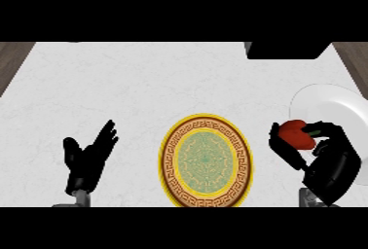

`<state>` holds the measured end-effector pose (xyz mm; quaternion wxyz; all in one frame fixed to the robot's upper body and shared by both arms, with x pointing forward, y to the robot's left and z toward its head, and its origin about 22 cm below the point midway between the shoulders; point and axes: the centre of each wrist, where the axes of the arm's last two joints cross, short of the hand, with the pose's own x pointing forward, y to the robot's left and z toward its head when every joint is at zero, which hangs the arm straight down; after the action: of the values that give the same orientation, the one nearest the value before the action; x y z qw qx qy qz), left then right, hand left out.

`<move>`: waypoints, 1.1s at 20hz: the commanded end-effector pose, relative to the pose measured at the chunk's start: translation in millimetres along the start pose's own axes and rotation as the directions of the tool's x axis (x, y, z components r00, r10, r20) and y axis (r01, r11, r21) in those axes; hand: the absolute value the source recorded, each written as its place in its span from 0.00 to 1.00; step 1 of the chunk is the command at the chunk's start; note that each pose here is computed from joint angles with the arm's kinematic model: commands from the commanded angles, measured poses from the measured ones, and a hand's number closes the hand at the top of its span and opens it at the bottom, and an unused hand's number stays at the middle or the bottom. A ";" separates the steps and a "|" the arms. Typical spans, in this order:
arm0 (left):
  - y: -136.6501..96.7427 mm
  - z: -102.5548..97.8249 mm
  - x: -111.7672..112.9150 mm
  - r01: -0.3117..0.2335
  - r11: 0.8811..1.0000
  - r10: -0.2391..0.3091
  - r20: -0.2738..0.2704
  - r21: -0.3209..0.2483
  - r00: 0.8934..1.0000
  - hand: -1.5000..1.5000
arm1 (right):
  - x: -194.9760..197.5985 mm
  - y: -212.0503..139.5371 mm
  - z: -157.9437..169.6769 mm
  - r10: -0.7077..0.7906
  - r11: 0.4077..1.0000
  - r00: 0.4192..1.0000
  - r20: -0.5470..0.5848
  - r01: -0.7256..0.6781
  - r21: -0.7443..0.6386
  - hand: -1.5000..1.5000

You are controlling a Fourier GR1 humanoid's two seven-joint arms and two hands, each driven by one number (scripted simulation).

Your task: Pick the bell pepper from the plate and place it in the plate

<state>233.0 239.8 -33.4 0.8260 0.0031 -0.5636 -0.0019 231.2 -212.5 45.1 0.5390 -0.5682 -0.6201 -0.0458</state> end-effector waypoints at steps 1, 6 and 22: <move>-4.1 0.3 0.7 -0.011 1.000 0.010 -0.011 -0.017 1.000 0.50 | -31.0 -2.4 -56.5 0.004 0.983 0.997 -0.073 -0.017 -0.181 1.00; -17.7 -4.4 -6.8 0.001 1.000 -0.001 -0.015 -0.001 1.000 0.50 | -82.9 -3.8 -87.4 0.033 0.982 0.997 -0.075 -0.046 -0.181 1.00; -14.1 -8.0 4.8 0.022 0.998 -0.022 0.009 -0.050 1.000 0.50 | -169.9 -15.7 -187.8 0.229 0.969 0.934 -0.276 -0.190 0.159 0.00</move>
<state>239.1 230.0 -31.7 0.8235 -0.0081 -0.5670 -0.0159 294.4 -436.8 16.0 0.6034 -0.6090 -0.5105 -0.0657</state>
